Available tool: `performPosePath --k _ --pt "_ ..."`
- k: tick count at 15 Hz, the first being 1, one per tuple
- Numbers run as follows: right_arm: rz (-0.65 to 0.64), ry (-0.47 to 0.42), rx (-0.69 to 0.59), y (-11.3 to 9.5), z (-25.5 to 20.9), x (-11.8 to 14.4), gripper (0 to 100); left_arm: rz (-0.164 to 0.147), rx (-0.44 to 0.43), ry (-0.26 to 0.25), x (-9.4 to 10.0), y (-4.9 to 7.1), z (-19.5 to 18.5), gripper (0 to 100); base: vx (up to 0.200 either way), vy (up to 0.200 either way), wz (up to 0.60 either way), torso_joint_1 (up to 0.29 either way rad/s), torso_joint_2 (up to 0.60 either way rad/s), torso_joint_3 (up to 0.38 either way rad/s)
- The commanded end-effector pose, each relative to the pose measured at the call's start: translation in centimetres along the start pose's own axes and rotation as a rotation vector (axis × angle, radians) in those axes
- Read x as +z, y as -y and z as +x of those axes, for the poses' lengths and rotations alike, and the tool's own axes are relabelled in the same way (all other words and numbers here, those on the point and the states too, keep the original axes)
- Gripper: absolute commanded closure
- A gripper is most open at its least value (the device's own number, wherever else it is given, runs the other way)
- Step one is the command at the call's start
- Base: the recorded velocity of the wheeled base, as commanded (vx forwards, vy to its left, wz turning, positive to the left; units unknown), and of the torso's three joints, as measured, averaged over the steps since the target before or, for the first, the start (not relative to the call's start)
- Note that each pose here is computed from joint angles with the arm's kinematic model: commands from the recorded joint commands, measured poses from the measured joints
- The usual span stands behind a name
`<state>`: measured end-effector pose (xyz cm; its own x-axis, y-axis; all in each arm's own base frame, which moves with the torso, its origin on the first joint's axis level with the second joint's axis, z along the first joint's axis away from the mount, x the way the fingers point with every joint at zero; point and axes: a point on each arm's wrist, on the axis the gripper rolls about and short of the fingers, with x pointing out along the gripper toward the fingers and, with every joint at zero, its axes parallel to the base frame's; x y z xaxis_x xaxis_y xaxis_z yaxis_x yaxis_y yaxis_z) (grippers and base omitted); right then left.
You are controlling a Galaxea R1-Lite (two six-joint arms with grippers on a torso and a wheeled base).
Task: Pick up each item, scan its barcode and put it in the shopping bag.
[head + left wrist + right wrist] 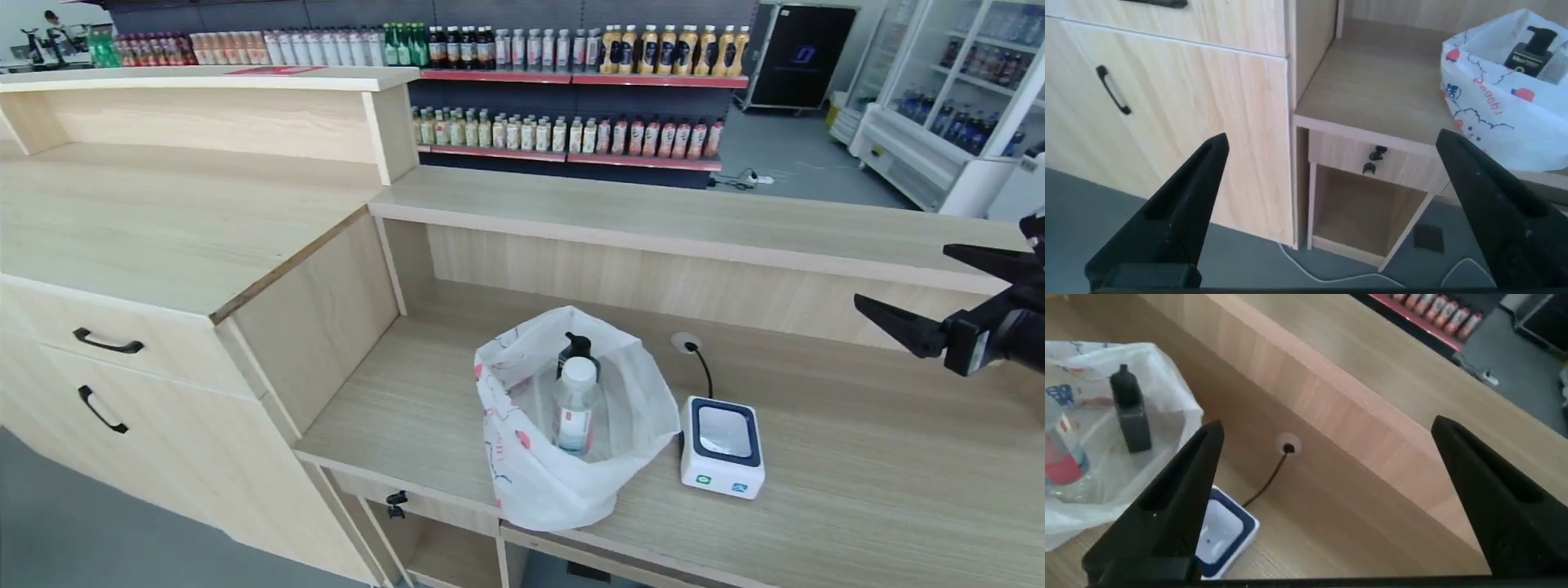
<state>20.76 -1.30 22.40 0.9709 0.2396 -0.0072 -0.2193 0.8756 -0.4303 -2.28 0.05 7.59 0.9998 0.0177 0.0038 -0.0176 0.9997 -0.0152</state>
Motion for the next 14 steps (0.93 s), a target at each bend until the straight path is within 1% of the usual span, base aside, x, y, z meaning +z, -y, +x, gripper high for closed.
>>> performPosePath --k 1,3,6,7,8,9,10,12,13,14 --pt "0.022 -0.013 -0.066 0.0 -1.6 1.0 0 0.0 0.001 0.001 0.0 0.0 0.0 0 0.0 0.0 -0.6 0.002 0.01 0.002" --pt "0.076 -0.058 -0.122 0.0 -2.5 1.1 0 0.0 0.001 0.001 0.0 0.0 0.0 0 0.0 0.0 -0.6 0.005 0.0 0.002" --pt "0.132 -0.129 -0.181 -0.4 -5.3 1.6 0 0.0 0.001 0.001 0.0 0.0 0.0 0 0.0 0.0 -0.6 0.006 0.0 0.002" --pt "0.178 -0.141 -0.202 -0.9 -6.9 1.9 0 0.0 0.001 0.001 0.0 0.0 0.0 0 0.0 0.0 -0.6 0.002 0.0 0.002" --pt "0.224 -0.145 -0.191 -1.4 -7.8 1.6 0 0.0 0.001 0.001 0.0 0.0 0.0 0 0.0 0.0 -0.6 0.002 0.01 0.007" --pt "0.309 -0.151 -0.191 -3.1 -10.1 0.2 0 0.0 0.001 0.001 0.0 0.0 0.0 0 0.0 0.0 0.0 0.0 0.0 0.0" --pt "0.359 -0.173 -0.188 -5.1 -12.3 -1.9 0 0.0 0.001 0.001 0.0 0.0 0.0 0 0.0 0.0 0.0 0.0 0.0 0.0" --pt "0.39 -0.228 -0.161 -9.7 -16.4 -7.9 0 0.0 0.001 0.001 0.0 0.0 0.0 0 0.0 0.0 0.0 0.0 0.0 0.0" --pt "0.42 -0.214 -0.167 -10.6 -18.0 -8.5 0 0.0 0.001 0.001 0.0 0.0 0.0 0 0.0 0.0 0.0 0.0 0.0 0.0" --pt "0.462 -0.253 -0.169 -11.2 -18.8 -9.3 0 -0.002 0.001 0.001 0.0 0.0 0.0 0 0.0 0.0 0.0 0.0 0.0 0.0"
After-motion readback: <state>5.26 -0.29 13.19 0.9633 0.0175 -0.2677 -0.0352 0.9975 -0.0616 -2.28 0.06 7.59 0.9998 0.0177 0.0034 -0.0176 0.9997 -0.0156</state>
